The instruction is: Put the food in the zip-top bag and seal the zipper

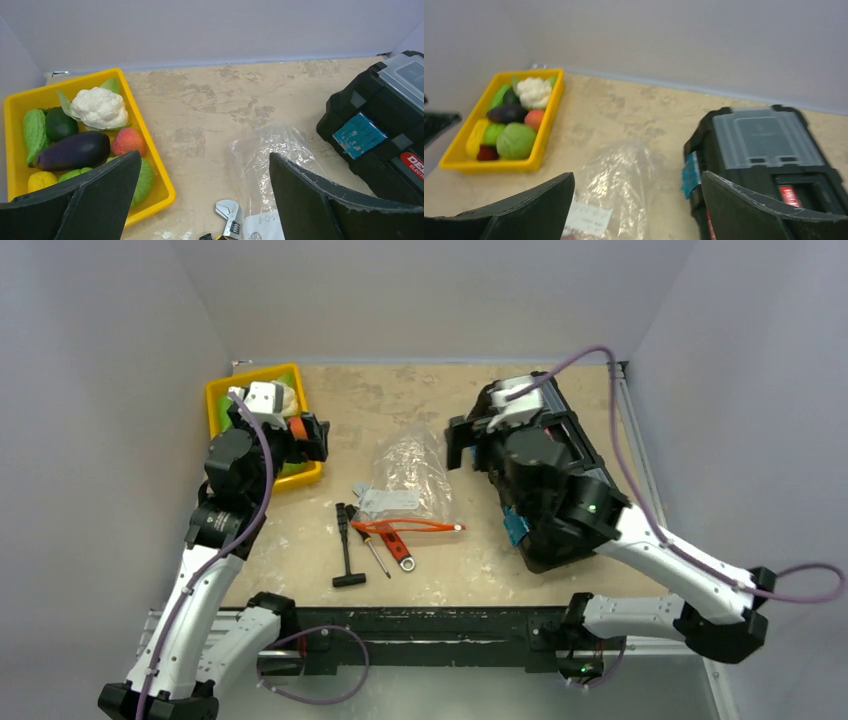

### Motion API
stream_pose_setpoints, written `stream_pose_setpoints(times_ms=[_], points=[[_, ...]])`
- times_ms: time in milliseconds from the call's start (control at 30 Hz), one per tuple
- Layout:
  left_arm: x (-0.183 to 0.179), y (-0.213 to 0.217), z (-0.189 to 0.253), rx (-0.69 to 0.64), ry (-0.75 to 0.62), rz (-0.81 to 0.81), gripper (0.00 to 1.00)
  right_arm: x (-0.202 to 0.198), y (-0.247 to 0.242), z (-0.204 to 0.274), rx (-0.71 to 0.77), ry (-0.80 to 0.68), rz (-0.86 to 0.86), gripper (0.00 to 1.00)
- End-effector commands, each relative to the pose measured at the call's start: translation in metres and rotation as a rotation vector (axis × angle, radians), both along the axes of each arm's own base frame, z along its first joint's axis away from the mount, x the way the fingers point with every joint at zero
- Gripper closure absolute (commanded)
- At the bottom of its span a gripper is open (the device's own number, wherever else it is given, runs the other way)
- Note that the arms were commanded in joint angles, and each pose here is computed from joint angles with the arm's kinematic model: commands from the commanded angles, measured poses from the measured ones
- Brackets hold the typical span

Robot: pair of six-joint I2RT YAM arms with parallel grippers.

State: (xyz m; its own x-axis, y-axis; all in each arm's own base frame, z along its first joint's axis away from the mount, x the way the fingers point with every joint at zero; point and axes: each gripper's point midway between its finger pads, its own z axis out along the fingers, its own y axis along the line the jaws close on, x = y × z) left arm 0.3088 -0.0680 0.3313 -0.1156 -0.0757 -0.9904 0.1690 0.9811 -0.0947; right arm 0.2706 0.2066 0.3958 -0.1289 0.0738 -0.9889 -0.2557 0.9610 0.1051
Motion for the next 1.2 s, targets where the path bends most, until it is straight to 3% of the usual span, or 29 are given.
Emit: stream_pose_setpoints(times_ms=[0, 200, 367, 467, 700, 833, 1100, 1167], points=[[-0.005, 0.0, 0.026, -0.018, -0.093, -0.004, 0.0, -0.018, 0.049, -0.039, -0.124, 0.046, 0.051, 0.01], [-0.005, 0.013, 0.027, -0.014, -0.095, 0.07, 0.0, -0.074, 0.121, -0.112, -0.475, 0.045, 0.215, 0.01], [-0.006, 0.027, 0.026, -0.013, -0.089, 0.148, 0.0, -0.113, 0.129, -0.184, -0.929, -0.03, 0.188, 0.01], [-0.006, 0.029, 0.026, -0.008, -0.09, 0.157, 0.0, -0.118, 0.127, -0.217, -1.078, -0.062, 0.169, 0.01], [-0.006, 0.03, 0.027, -0.004, -0.089, 0.159, 0.0, -0.116, 0.137, -0.258, -1.176, -0.107, 0.231, 0.03], [-0.007, 0.033, 0.027, -0.002, -0.092, 0.175, 0.0, -0.104, 0.151, -0.27, -1.174, -0.147, 0.235, 0.09], [-0.008, 0.037, 0.028, 0.002, -0.099, 0.192, 0.01, -0.042, 0.144, -0.28, -1.197, -0.131, 0.107, 0.22], [-0.008, 0.037, 0.028, 0.003, -0.097, 0.191, 0.01, -0.027, 0.145, -0.284, -1.203, -0.129, 0.1, 0.29]])
